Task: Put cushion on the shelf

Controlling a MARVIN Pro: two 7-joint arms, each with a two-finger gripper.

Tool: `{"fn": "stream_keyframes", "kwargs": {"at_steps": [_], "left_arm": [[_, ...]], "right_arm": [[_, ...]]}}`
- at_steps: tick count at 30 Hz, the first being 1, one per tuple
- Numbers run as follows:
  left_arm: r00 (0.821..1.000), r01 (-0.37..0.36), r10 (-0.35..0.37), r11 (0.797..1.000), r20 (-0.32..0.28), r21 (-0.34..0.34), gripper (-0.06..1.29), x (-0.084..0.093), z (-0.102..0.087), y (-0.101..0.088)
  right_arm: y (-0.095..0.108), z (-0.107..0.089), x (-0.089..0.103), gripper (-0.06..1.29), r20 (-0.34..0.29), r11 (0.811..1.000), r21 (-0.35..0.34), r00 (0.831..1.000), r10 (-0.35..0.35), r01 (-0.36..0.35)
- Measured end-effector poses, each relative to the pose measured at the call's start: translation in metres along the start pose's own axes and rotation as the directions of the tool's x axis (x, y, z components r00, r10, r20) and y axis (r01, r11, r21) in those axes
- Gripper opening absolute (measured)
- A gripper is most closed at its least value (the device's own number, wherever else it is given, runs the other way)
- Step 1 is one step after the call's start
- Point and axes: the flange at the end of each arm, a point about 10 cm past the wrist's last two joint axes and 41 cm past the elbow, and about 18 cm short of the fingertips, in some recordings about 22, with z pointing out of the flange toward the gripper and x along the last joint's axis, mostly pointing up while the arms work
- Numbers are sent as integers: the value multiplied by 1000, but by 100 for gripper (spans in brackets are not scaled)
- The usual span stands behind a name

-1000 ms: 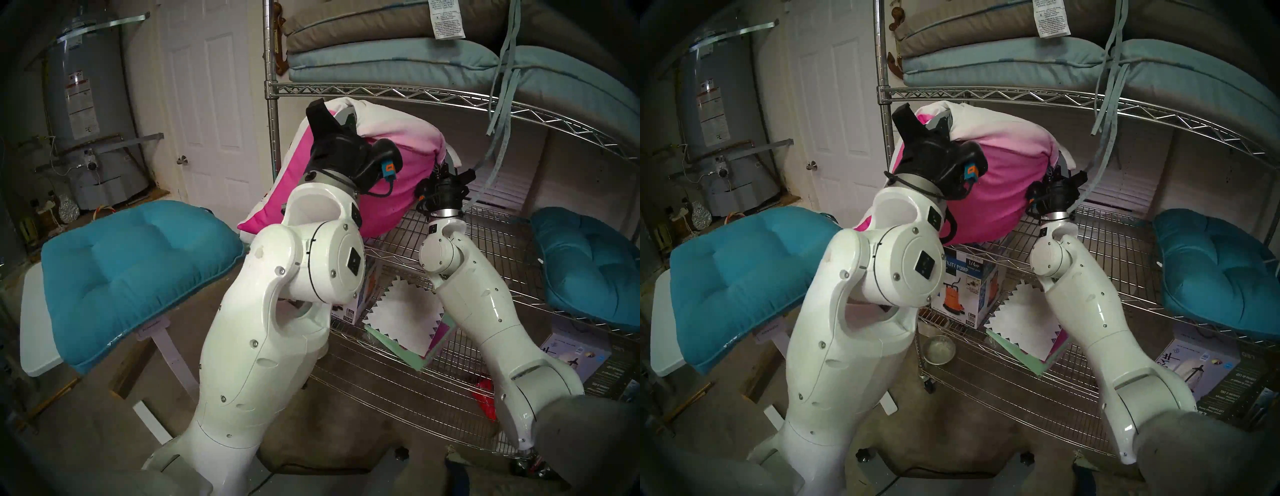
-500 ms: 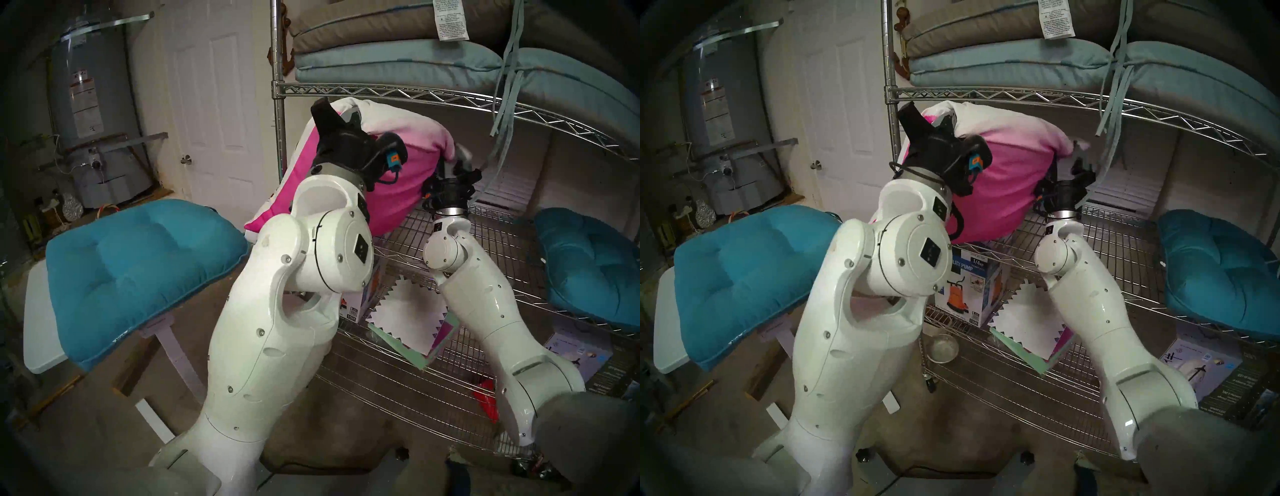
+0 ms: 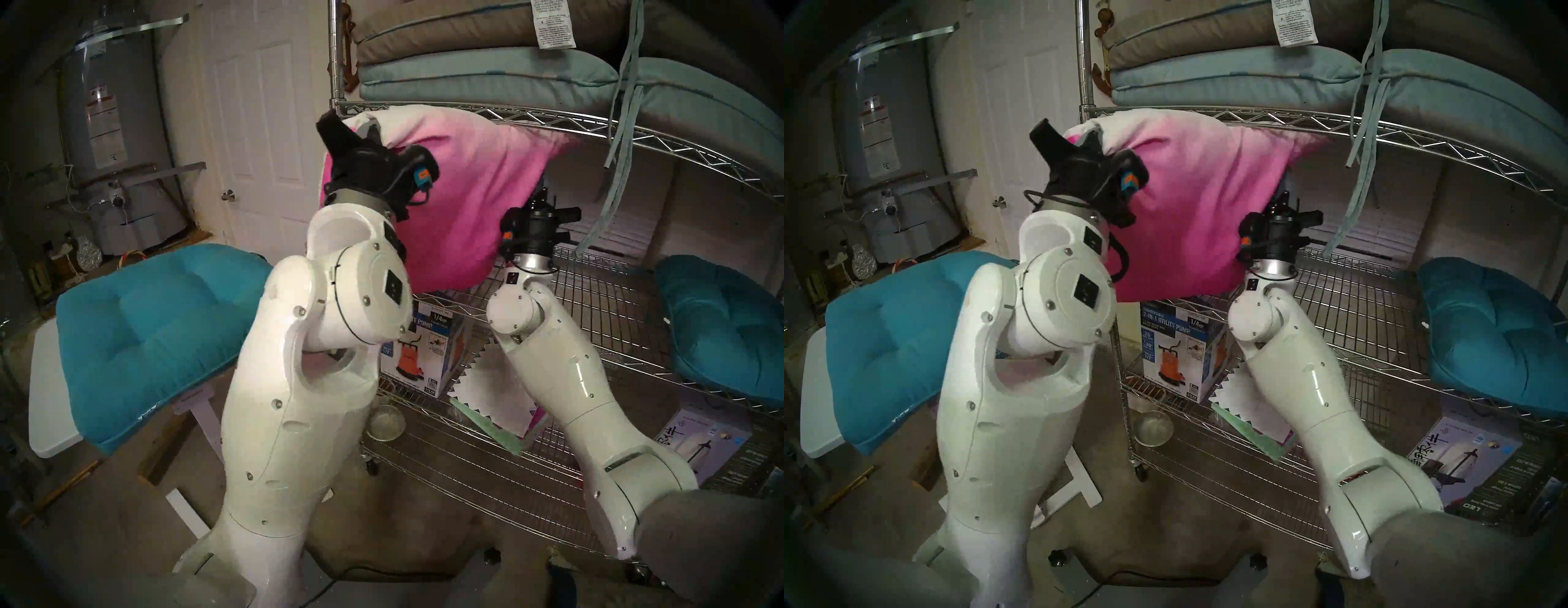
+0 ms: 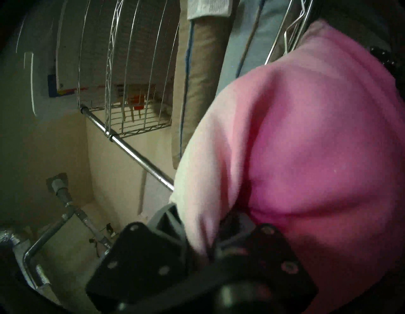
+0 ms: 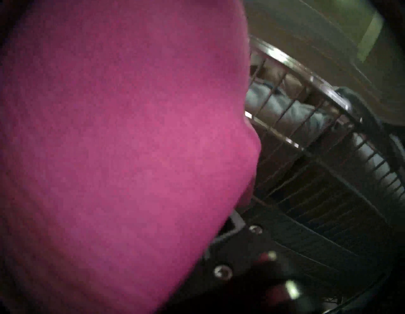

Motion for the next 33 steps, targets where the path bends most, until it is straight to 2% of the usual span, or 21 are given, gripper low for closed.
{"fn": "stream_keyframes", "kwargs": {"at_steps": [4,7,8,11,12,13,14,15,21,24,33], "left_arm": [[997,-26,23,999,72,40,15,-26,-1,-14],[994,-41,35,998,103,54,15,-38,-4,-21],[990,-56,48,997,129,62,15,-51,-8,-26],[986,-70,60,996,156,58,15,-64,-15,-32],[985,-74,64,996,163,56,15,-67,-16,-33],[983,-79,69,996,172,52,15,-72,-19,-35],[981,-83,73,995,179,49,15,-76,-22,-36],[980,-86,77,995,185,44,15,-79,-24,-37],[972,-105,102,994,210,4,15,-99,-43,-43],[971,-111,112,994,210,-16,15,-106,-52,-46],[968,-132,144,989,207,-74,15,-126,-72,-43]], "right_arm": [[-16,-29,34,-3,-17,997,11,997,75,-75],[-24,-46,50,-3,-18,994,20,994,108,-107],[-32,-66,66,-3,-15,990,34,990,139,-138],[-39,-91,84,-3,-3,986,41,987,163,-163],[-41,-98,88,12,1,985,43,986,166,-166],[-43,-106,93,77,7,984,48,985,171,-171],[-44,-114,98,94,11,983,51,985,173,-174],[-45,-120,103,102,16,983,54,984,175,-176],[-50,-164,129,107,44,983,78,986,164,-167],[-49,-178,139,108,42,987,78,990,138,-141],[-32,-182,160,112,-20,999,30,1000,20,-19]]}}
